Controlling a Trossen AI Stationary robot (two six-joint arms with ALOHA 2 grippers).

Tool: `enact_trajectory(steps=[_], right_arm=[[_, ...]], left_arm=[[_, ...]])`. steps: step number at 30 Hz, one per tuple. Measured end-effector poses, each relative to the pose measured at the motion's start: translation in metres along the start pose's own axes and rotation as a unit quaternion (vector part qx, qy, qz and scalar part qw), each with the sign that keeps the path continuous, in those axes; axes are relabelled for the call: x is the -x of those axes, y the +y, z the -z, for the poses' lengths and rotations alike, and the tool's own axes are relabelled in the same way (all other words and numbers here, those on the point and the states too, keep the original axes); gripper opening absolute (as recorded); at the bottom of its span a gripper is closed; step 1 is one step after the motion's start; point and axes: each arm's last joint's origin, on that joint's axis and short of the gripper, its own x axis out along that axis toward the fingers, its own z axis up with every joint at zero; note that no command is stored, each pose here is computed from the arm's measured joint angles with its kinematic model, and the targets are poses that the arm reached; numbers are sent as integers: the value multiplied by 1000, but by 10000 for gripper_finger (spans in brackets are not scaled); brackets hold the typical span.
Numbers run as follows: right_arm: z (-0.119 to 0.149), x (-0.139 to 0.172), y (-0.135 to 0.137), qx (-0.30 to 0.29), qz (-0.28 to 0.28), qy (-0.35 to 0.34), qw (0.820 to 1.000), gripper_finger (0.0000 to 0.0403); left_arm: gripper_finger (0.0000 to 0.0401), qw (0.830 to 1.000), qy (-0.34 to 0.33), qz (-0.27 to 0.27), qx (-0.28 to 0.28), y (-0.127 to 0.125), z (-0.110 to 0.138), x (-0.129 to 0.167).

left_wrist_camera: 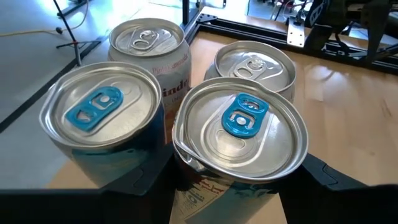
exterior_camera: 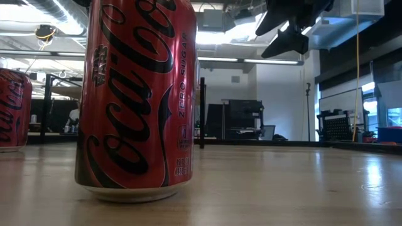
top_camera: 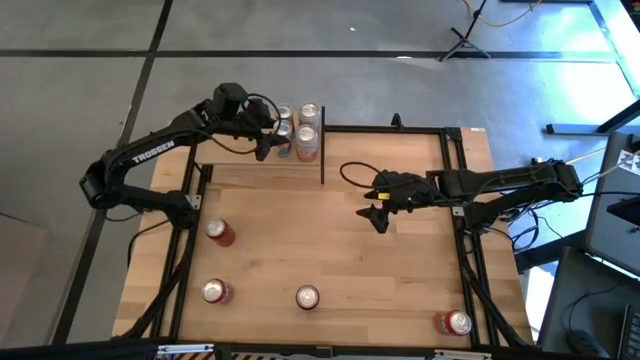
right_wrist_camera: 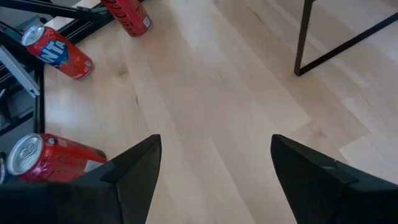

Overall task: Place canned beverage on shelf
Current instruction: Put the blue soda can on the shelf aligned with the other blue soda can

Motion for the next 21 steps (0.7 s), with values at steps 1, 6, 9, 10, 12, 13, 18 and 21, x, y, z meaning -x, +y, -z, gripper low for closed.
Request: enact_trajectory(steps=[1,6,9,10,12,13,18,21], right_arm=[[0,0,0,0,3,-2,1000,291],[0,0,0,4,6,-4,1000,291],[0,0,0,13,7,-5,1000,291],[0,0,0,13,7,-5,1000,291],[0,0,0,13,7,-5,1000,291],[0,0,0,13,7,-5,1000,291],[0,0,0,13,7,-5,1000,291],[0,0,0,13,7,-5,1000,291]], left_arm=[[201,1000,0,0,0,0,0,0],[206,1000,-2,0,18,0,1,-1],[207,1000,3,-1,21,-3,5,-5],[207,1000,2,-4,19,-3,5,-5],[207,1000,1,-6,17,-4,5,-6],[207,1000,0,-6,17,-4,5,-6],[218,1000,0,-6,17,-4,5,-6],[235,1000,1,-16,27,-4,5,-6]])
